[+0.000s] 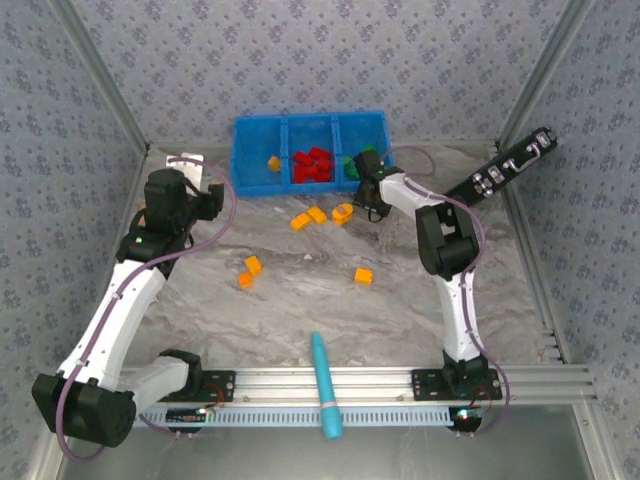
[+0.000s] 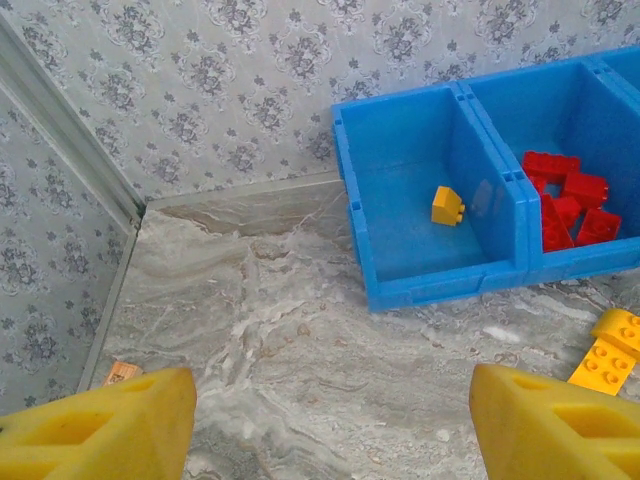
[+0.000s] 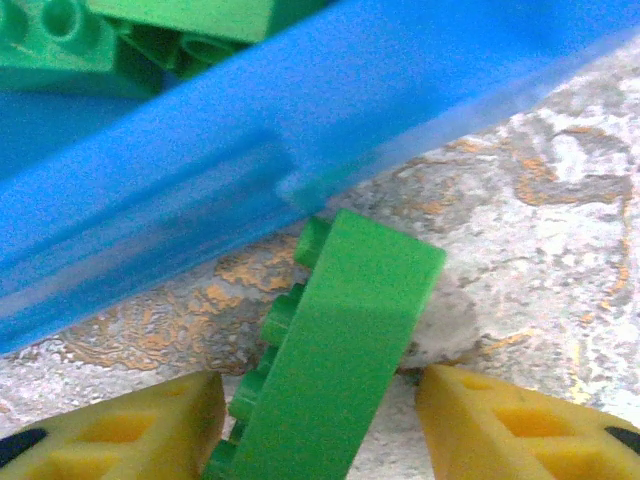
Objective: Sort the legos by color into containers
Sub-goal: Pick up the lego from the top-center of the table, then place the lego in the container.
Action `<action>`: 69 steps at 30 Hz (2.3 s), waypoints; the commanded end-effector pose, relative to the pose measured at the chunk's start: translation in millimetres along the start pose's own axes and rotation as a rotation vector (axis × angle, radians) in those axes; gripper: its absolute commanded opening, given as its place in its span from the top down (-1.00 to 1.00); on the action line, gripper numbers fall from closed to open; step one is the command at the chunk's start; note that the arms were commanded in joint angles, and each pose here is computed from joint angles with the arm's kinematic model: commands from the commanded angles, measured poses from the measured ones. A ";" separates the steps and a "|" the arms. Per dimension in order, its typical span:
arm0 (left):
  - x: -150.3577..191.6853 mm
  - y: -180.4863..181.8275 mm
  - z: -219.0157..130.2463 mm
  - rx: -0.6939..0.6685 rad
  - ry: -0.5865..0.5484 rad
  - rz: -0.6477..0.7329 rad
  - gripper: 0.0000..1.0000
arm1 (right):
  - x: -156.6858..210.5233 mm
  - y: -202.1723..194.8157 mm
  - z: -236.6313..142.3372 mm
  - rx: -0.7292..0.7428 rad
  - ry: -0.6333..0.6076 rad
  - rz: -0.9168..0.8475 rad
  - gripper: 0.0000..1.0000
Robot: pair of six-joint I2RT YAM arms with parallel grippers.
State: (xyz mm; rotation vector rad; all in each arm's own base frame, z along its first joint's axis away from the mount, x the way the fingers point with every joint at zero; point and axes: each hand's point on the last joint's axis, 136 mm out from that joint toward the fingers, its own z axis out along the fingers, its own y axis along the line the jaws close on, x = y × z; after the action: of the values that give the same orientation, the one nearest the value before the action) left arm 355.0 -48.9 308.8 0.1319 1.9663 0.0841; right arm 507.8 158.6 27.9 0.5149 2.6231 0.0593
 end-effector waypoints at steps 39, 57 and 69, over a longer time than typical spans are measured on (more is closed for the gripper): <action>6.7 -11.7 19.0 0.057 0.013 0.002 -0.47 | -2.8 -40.6 15.4 0.048 0.061 -0.149 0.55; 4.9 -13.5 14.8 0.073 -0.001 -0.016 -0.47 | -42.7 -7.9 -154.8 -0.060 -0.176 -0.409 0.56; 3.2 -20.8 15.5 0.108 0.028 0.053 -0.48 | -123.4 83.5 -129.7 -0.200 -0.443 -0.566 0.54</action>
State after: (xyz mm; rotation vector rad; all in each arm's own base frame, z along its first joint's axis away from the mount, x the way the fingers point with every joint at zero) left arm 367.0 -63.2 284.8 0.2129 2.0120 0.0338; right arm 555.0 191.0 208.4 -0.2176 2.2664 0.0283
